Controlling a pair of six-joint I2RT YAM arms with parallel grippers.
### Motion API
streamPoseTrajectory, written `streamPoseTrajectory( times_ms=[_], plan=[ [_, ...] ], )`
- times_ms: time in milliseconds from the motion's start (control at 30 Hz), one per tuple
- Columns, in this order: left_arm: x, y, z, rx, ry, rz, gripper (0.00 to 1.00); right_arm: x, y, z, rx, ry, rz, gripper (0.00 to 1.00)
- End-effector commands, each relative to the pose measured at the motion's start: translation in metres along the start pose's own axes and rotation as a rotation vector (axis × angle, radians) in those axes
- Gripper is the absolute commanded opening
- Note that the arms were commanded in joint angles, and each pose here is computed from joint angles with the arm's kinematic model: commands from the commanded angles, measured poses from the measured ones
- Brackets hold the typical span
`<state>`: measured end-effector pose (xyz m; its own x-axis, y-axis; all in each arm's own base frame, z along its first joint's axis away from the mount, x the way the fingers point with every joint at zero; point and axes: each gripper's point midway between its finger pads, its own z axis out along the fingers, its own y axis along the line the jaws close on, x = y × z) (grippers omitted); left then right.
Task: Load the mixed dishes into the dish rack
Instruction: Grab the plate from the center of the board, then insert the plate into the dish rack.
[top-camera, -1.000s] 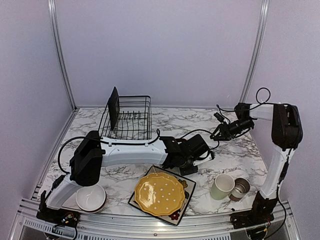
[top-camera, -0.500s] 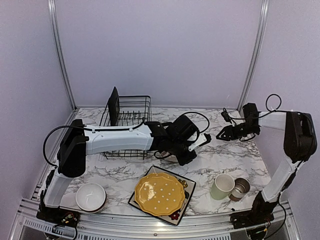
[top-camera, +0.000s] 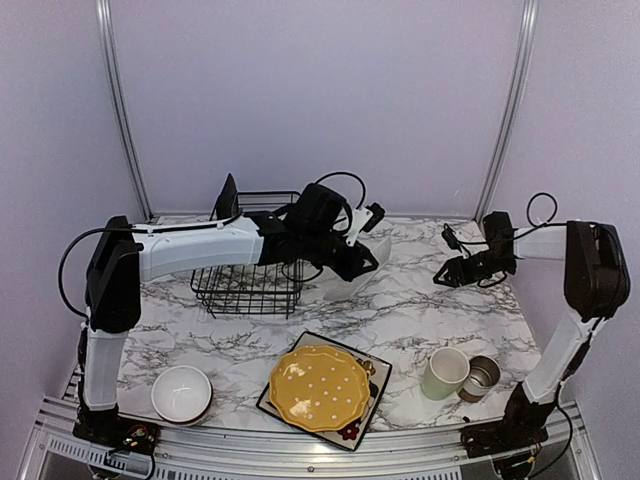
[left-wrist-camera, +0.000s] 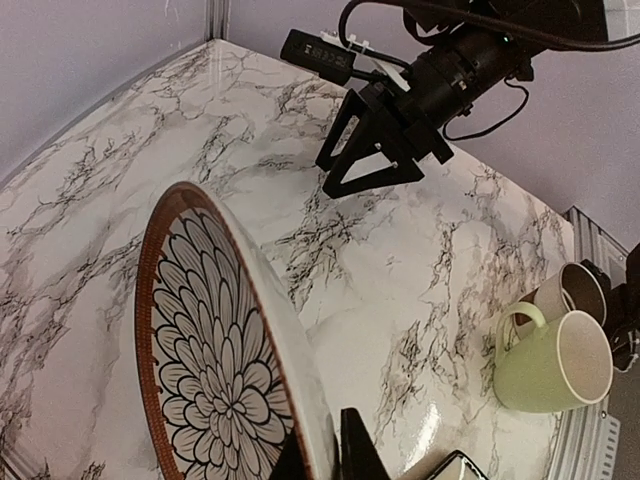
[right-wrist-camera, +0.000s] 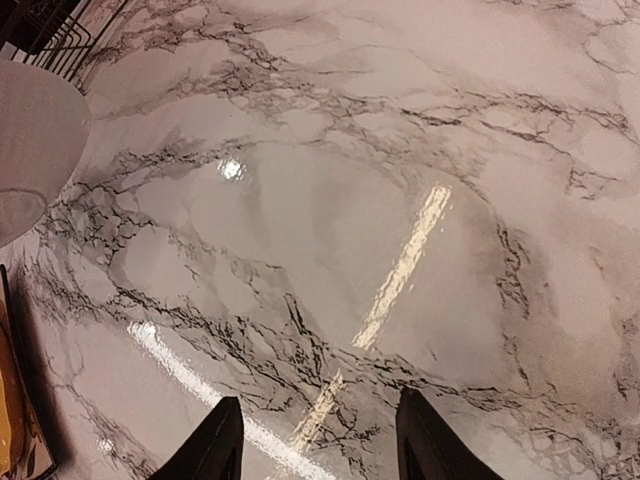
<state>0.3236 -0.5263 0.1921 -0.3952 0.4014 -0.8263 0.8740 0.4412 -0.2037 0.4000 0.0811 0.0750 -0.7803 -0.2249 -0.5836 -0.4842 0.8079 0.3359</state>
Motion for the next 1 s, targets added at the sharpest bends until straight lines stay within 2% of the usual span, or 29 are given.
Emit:
streamPoseTrajectory(
  times_ms=[0, 167, 400, 800, 967],
  plan=[
    [-0.120, -0.023, -0.094, 0.107, -0.445, 0.006, 0.00, -0.002, -0.005, 0.005, 0.010, -0.002, -0.019, 0.50],
    [-0.138, -0.004, -0.145, 0.090, -0.656, -0.078, 0.00, 0.003, -0.005, 0.009, -0.005, 0.013, -0.008, 0.50],
    [-0.136, 0.023, -0.197, -0.061, -0.843, -0.108, 0.00, 0.007, -0.003, 0.014, -0.027, 0.025, 0.005, 0.50],
    [-0.127, 0.073, -0.262, -0.277, -1.016, -0.202, 0.00, 0.010, -0.004, 0.017, -0.037, 0.035, 0.010, 0.50],
    [-0.120, 0.095, -0.267, -0.368, -1.011, -0.231, 0.00, 0.009, -0.004, 0.018, -0.043, 0.038, 0.009, 0.50]
  ],
)
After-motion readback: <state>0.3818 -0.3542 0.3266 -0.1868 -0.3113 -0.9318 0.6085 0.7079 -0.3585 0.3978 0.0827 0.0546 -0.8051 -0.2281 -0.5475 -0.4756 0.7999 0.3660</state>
